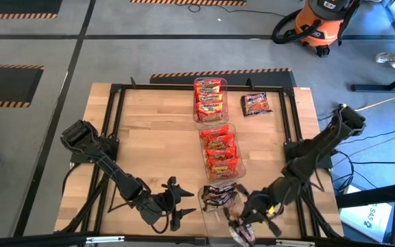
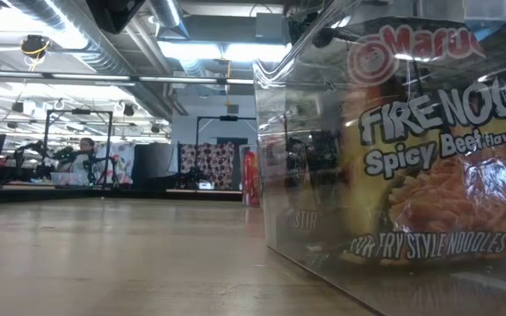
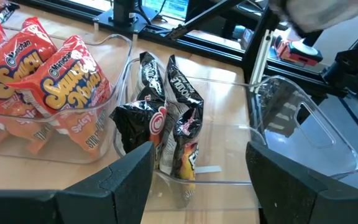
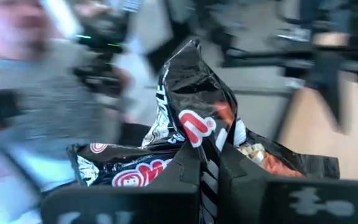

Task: Sort Maruchan noodles
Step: Put the orange noodle pack into the middle transparent bin

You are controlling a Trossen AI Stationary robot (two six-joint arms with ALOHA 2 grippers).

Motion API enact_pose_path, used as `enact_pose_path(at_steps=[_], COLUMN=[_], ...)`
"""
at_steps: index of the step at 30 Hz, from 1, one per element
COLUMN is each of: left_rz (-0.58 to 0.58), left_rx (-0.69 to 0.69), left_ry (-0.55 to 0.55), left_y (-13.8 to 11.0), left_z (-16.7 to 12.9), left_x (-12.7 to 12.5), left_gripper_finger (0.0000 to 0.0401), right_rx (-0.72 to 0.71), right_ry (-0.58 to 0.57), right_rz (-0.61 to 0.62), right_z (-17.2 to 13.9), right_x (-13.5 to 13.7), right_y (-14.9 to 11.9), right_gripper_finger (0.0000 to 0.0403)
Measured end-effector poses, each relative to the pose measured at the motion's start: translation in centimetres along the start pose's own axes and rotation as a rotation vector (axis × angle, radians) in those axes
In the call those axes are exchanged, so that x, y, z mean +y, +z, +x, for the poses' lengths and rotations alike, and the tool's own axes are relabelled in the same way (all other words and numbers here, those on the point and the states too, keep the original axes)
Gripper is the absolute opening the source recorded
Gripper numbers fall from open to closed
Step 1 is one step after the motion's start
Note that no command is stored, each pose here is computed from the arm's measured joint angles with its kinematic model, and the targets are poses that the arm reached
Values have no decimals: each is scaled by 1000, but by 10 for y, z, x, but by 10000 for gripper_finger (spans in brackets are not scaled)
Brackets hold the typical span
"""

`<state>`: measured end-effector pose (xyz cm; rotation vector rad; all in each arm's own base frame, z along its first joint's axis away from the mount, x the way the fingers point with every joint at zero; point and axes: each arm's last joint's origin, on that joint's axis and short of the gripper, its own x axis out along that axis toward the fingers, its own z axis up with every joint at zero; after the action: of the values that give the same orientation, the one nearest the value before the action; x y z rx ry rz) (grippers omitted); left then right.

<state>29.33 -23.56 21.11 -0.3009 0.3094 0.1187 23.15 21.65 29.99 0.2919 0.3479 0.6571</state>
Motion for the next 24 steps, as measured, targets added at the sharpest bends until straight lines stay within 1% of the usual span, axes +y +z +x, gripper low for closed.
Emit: enact_pose_path(at_steps=[3,5,7,10,11,13,17,20,24], left_rz=[16,18,25,45,55,61,75,78,97], left_rx=[-1,-1,-1,-3,-4,-6,-13,-44,-72], left_ry=[3,3,6,12,15,25,56,126,203], left_y=[0,0,1,2,3,4,9,15,22], left_z=[1,1,2,3,4,6,14,21,30], left_x=[1,1,2,3,4,7,15,24,37], left_gripper_finger=[247,247,247,247,247,247,247,247,248], right_rx=[-40,-61,-65,-56,-44,-3,70,56,-52], right_ry=[157,238,263,243,216,110,-191,-390,-574], right_rz=[-23,-40,-48,-41,-28,15,90,109,61], right_z=[0,-1,-2,-2,-2,-2,-10,-24,-53], right_x=[-11,-15,-19,-28,-34,-47,-76,-90,-94], right_y=[-4,-2,0,2,2,-1,-6,-1,17], right_gripper_finger=[0,0,0,0,0,0,0,0,0])
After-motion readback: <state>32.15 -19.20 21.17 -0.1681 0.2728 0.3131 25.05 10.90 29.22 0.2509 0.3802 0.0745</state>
